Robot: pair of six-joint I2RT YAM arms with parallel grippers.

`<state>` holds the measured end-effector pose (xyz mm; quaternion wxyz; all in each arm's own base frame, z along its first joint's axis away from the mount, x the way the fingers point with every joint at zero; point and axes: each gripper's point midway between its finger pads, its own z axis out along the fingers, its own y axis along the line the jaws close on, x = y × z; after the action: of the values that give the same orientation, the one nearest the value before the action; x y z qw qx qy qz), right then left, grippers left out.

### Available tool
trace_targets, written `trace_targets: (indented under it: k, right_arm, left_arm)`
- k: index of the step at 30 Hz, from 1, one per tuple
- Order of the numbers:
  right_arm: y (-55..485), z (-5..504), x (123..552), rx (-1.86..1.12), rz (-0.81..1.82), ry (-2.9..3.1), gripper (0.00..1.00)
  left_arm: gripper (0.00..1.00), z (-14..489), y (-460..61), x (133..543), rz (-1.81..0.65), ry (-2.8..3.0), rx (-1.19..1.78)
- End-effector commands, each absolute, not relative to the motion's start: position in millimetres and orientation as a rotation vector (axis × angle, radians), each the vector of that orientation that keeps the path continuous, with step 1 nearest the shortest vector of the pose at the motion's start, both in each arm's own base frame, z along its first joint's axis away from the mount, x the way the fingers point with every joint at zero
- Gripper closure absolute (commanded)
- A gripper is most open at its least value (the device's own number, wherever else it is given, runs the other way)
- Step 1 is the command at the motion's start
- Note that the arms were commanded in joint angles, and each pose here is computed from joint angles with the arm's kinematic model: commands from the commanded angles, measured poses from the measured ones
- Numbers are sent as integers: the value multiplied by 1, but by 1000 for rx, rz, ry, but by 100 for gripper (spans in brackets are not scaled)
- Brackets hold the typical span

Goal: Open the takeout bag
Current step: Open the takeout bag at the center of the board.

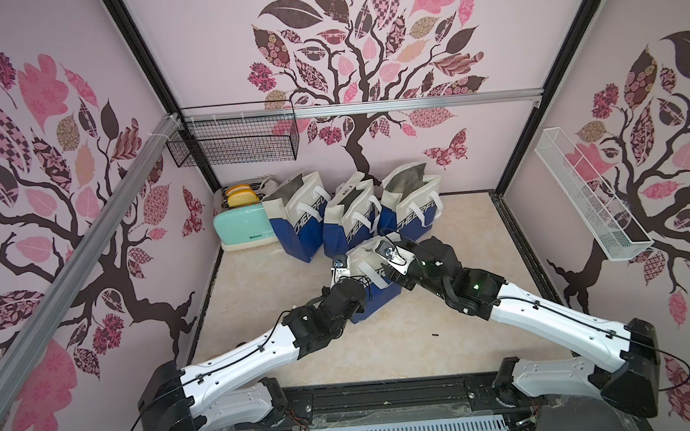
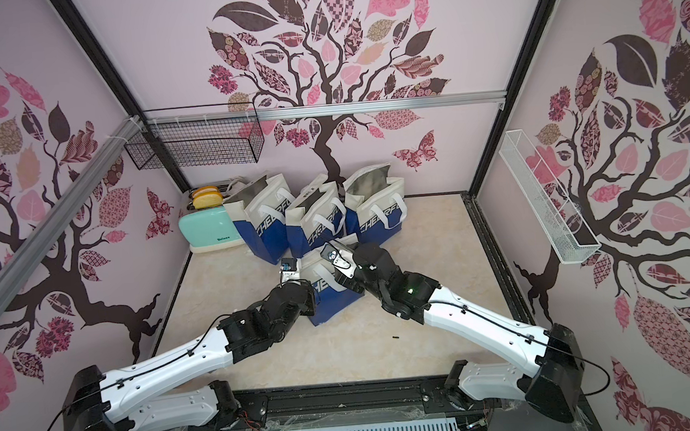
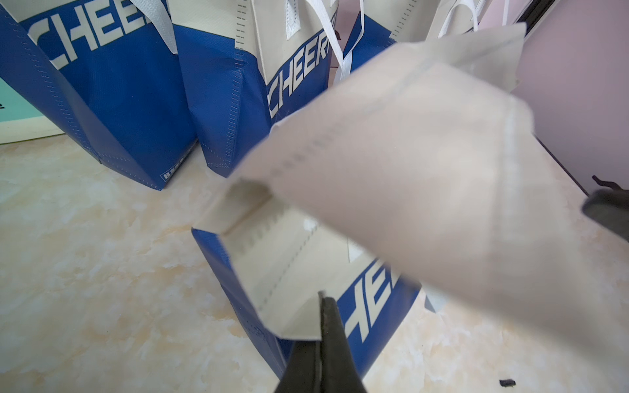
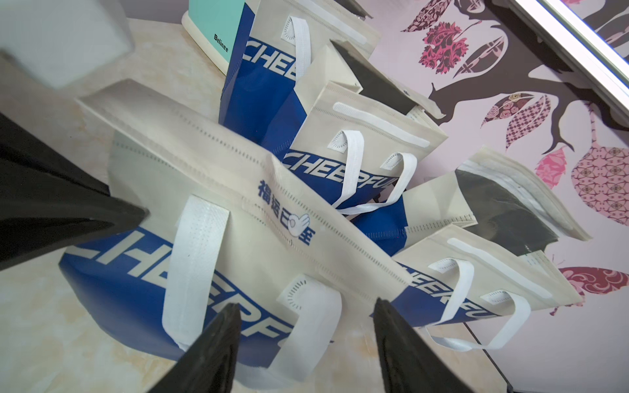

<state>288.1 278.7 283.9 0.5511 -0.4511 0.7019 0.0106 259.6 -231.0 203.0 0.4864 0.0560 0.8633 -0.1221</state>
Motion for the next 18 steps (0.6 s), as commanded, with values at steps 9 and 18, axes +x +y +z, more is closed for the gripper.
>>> trace_targets:
  k: [9, 18]
  right_arm:
    - [304, 294, 306, -1080, 30, 1567, 36]
    - [308, 305, 318, -1029, -6, 1520, 54]
  left_arm:
    - [100, 211, -228, 257, -295, 2093, 157]
    - [100, 206, -230, 257, -289, 2107, 175]
